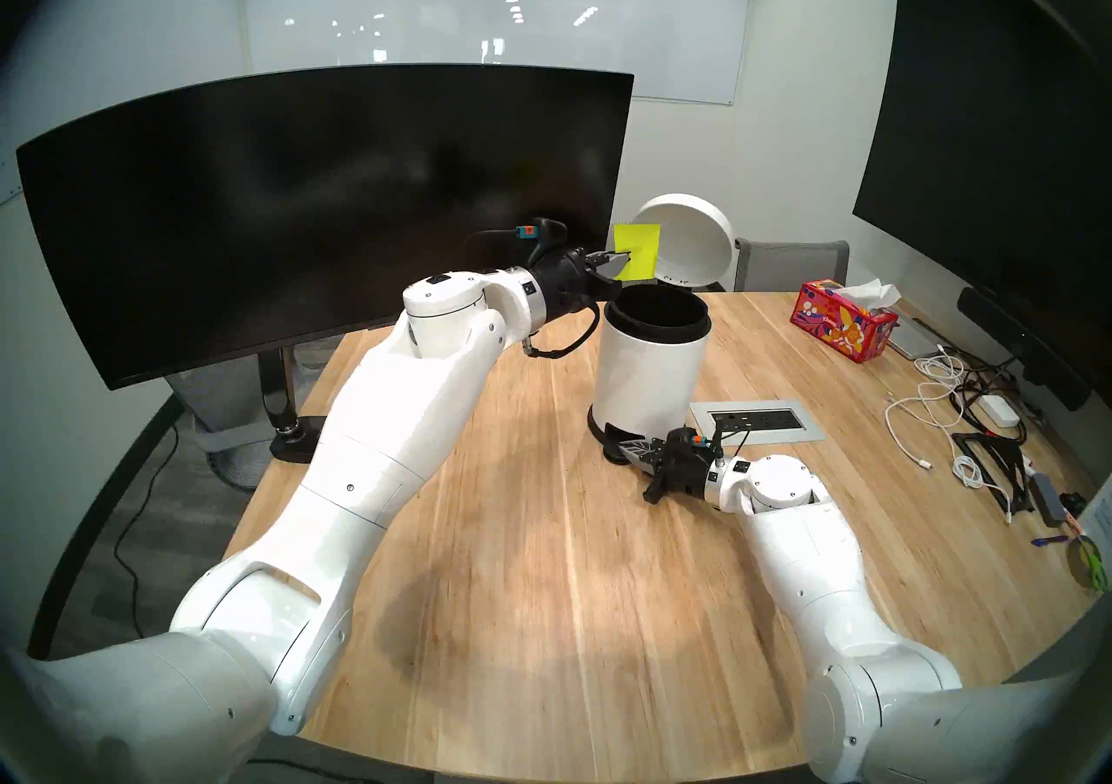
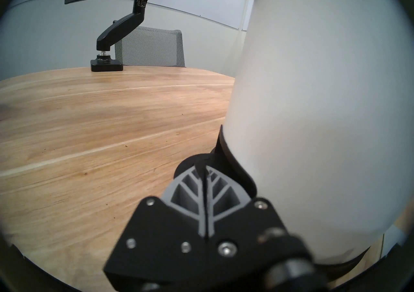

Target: Peel the sticky note off the monitor, open the trash can lid and drop the sticker into the trash can

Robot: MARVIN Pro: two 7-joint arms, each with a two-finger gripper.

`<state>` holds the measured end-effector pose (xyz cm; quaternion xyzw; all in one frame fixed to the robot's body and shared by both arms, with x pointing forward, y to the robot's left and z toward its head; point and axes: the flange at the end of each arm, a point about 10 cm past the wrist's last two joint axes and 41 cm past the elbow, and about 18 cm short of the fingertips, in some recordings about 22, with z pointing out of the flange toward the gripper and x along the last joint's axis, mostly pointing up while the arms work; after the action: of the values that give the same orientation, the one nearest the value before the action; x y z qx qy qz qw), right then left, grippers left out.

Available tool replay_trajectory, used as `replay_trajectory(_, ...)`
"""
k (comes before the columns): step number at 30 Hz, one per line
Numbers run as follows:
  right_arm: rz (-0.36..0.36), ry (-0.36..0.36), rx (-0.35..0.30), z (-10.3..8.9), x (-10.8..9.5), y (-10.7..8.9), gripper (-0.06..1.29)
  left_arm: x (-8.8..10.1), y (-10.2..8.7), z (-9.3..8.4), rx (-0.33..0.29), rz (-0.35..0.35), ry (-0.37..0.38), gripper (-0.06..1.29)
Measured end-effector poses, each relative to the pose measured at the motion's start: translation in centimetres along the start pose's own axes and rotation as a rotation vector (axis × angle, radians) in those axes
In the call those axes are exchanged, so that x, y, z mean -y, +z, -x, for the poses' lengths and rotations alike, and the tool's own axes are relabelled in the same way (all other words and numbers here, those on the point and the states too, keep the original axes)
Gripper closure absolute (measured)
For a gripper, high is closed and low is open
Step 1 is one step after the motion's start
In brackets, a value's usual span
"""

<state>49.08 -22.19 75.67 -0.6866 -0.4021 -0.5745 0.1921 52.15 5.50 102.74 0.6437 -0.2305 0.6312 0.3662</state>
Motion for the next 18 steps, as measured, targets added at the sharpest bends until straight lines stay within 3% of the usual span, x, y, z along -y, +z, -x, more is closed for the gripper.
replay_trajectory(6,0.0,0.0,0.0,0.0,0.0,0.0,1.25,-0.3,1.5,-0.5,0.034,0.007,-0.003,1.25)
replay_trajectory(18,0.001,0.0,0.0,0.0,0.0,0.0,1.25,-1.8,5.3,-0.1,0.165,0.038,0.019,1.25)
